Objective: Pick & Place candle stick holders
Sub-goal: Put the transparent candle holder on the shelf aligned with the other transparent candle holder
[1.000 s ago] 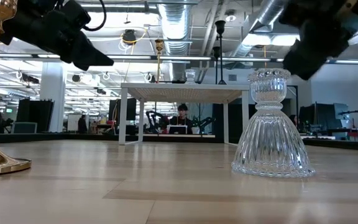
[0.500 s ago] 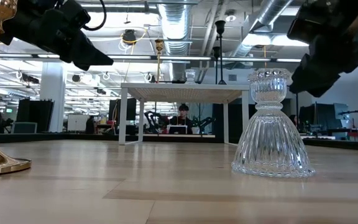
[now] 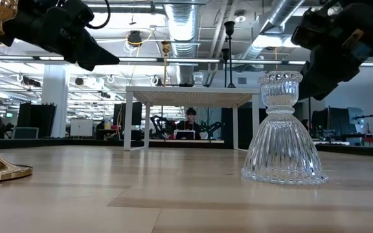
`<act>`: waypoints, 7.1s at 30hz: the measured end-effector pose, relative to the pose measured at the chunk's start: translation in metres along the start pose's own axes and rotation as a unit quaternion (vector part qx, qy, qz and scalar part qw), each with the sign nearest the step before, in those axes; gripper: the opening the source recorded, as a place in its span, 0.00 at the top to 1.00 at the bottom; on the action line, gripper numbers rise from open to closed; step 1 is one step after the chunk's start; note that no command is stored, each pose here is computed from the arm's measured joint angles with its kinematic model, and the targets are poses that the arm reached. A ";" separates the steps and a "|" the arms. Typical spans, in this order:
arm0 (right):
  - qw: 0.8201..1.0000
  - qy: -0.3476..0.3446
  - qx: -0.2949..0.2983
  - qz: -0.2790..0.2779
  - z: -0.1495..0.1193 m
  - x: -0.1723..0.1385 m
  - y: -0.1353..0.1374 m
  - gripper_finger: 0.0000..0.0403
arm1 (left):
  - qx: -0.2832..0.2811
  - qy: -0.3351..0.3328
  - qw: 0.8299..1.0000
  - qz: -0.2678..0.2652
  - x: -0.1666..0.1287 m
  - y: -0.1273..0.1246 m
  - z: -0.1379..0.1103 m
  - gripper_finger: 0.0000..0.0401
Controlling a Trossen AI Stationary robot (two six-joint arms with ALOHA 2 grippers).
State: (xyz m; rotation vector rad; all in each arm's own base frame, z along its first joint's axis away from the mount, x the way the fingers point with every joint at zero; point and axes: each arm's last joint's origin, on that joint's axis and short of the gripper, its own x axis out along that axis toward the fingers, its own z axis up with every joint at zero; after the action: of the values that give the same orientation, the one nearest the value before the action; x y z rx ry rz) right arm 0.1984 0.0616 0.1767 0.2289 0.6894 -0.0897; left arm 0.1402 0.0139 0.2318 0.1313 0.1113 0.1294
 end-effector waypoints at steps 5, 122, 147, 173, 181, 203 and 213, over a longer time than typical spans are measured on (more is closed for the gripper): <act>0.997 0.019 -0.063 0.033 0.000 0.001 -0.002 1.00 | -0.006 0.000 1.000 0.000 0.000 0.000 0.000 0.98; 0.962 -0.156 0.057 -0.218 0.220 0.017 -0.058 0.70 | 0.003 0.005 1.000 0.004 0.000 0.000 -0.001 0.98; 0.955 -0.168 0.076 -0.232 0.223 0.038 -0.077 0.70 | 0.003 0.005 1.000 0.005 0.000 0.000 -0.001 0.98; 0.949 -0.151 0.095 -0.260 0.220 0.040 -0.091 0.70 | 0.013 0.005 1.000 0.006 0.000 0.000 -0.001 0.98; 0.952 -0.160 0.090 -0.247 0.221 0.041 -0.081 0.70 | 0.013 0.005 1.000 0.006 0.000 0.000 -0.001 0.98; 0.959 -0.210 0.062 -0.181 0.237 0.037 -0.030 0.70 | 0.013 0.000 1.000 0.006 0.000 0.000 0.000 0.98; 0.937 -0.166 0.032 -0.305 0.257 0.084 -0.014 0.70 | 0.013 -0.003 1.000 0.007 0.000 0.001 0.001 0.98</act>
State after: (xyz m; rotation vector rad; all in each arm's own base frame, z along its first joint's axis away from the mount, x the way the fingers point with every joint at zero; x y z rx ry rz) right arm 0.4195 -0.0134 0.3128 0.0507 0.3977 -0.7326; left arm 0.1399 0.0146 0.2326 0.1577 0.1053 0.1406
